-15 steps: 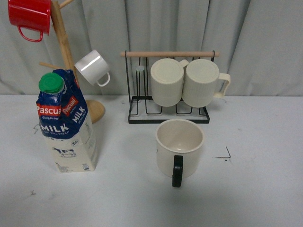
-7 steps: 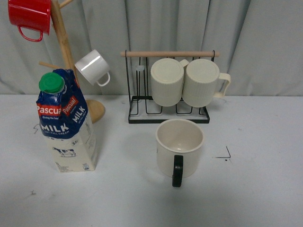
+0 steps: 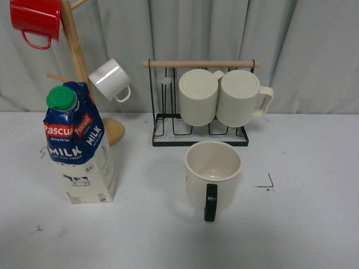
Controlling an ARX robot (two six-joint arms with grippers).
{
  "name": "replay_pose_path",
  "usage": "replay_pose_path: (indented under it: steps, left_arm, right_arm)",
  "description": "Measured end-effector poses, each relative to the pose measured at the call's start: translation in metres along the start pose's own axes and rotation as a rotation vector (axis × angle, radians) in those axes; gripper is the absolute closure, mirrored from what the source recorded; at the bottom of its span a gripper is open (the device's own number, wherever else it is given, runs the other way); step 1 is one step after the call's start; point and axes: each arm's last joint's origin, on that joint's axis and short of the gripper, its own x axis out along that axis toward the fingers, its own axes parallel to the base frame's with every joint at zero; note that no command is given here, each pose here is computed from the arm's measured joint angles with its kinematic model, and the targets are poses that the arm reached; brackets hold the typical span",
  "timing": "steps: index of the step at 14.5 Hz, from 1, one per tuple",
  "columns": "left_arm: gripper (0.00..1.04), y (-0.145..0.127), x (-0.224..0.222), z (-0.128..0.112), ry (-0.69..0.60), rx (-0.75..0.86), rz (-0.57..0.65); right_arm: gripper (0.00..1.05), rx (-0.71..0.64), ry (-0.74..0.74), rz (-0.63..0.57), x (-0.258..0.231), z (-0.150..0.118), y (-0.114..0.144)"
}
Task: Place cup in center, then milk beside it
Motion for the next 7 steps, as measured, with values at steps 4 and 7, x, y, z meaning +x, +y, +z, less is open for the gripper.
replay_pose_path:
  steps: [4,7]
  left_arm:
    - [0.07,0.0,0.0,0.0,-0.002,0.0,0.0]
    - [0.07,0.0,0.0,0.0,0.0,0.0,0.0]
  right_arm:
    - [1.03,0.0,0.005,0.0,-0.012,-0.002,0.0]
    - [0.93,0.0,0.011,0.0,-0.012,-0.003,0.0]
